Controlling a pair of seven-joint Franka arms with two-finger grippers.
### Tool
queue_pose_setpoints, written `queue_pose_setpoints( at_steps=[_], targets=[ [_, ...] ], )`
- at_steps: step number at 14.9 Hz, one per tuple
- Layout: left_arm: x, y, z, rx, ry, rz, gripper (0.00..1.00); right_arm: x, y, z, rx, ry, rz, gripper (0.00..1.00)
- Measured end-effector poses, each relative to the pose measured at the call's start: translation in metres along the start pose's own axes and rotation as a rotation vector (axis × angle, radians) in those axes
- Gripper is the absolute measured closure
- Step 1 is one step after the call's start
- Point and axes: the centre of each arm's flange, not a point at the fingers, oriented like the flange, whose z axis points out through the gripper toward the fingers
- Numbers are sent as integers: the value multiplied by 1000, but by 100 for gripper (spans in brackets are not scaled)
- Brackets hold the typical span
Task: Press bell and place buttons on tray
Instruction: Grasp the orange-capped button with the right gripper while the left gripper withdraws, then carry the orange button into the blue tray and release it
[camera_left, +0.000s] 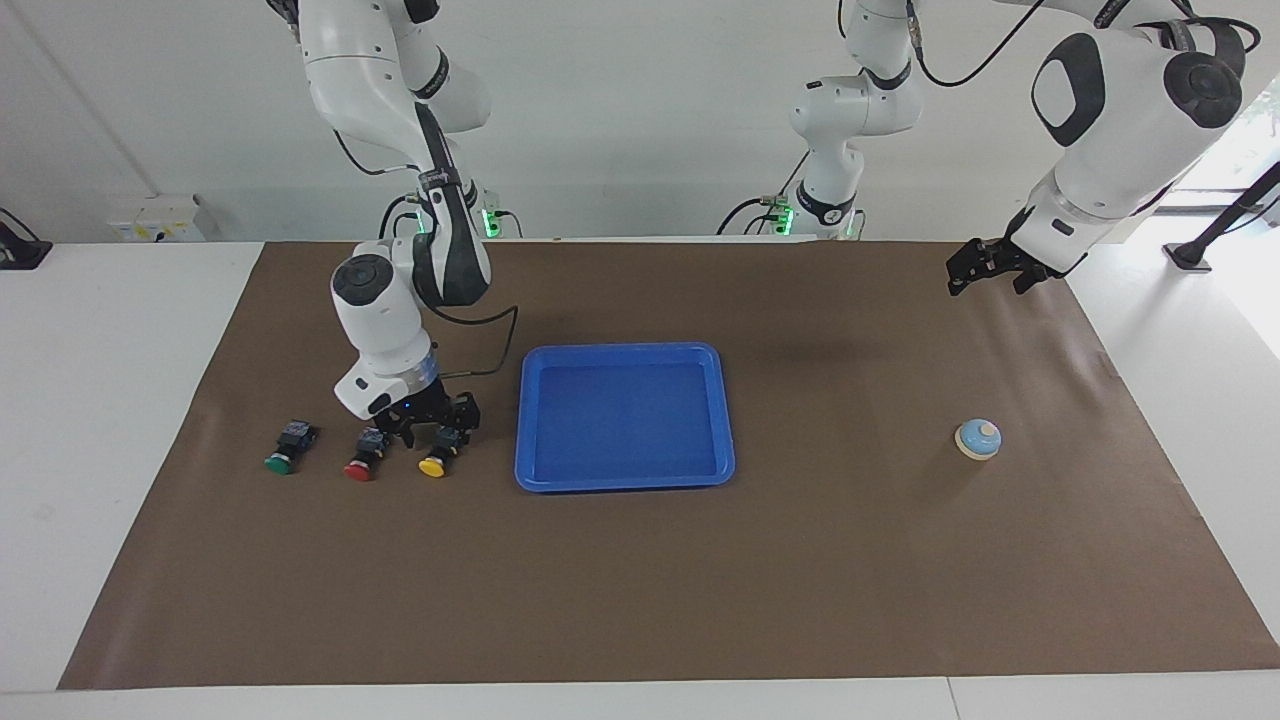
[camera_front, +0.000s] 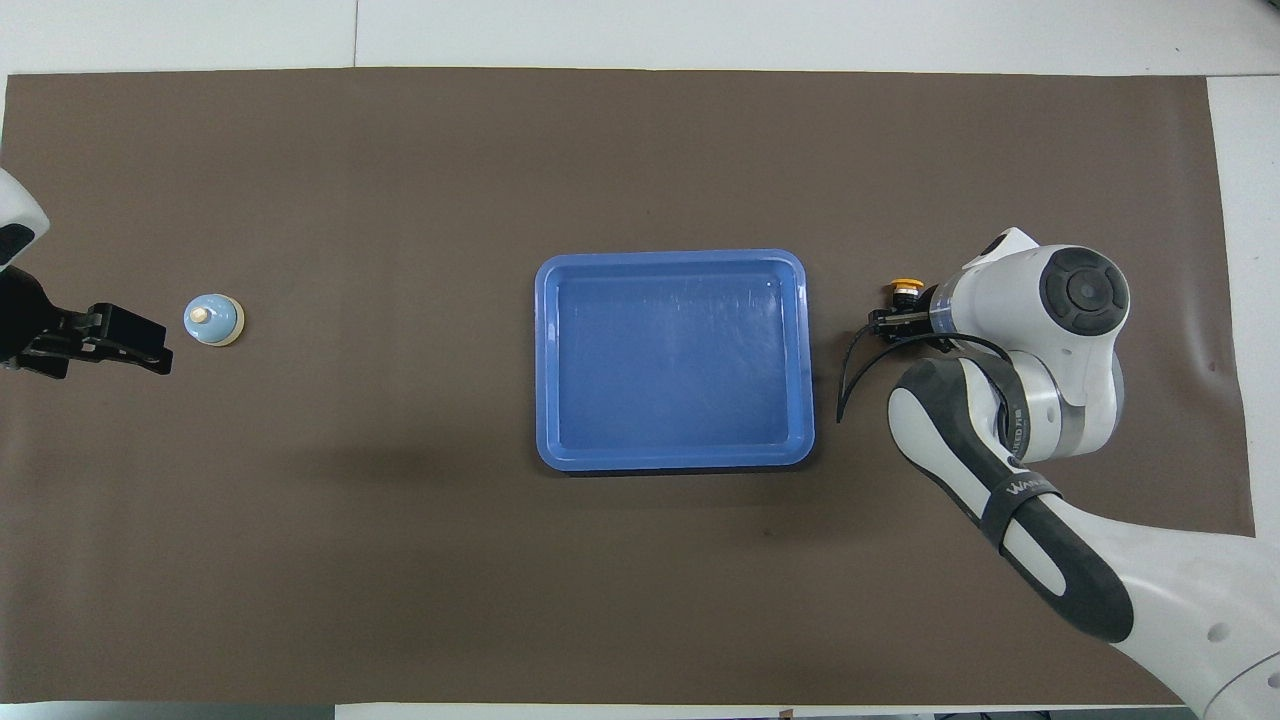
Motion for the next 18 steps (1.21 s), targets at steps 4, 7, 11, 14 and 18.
queue_pose_setpoints(
  at_steps=[4, 7, 11, 14, 18],
  targets=[
    [-1, 0, -4, 0, 12, 0, 0, 13, -6, -18, -1, -24, -8, 59],
    [-6, 0, -11, 1, 26, 0, 0, 43, -45, -71, 2, -52, -21, 59],
    [-6, 0, -12, 1, 28, 0, 0, 41, -139, -98, 14, -45, 39, 59],
    [-6, 0, -12, 1, 28, 0, 0, 22, -194, -78, 16, -55, 66, 59],
    [-6, 0, -12, 1, 28, 0, 0, 10, -206, -37, 30, -30, 77, 59]
  ],
)
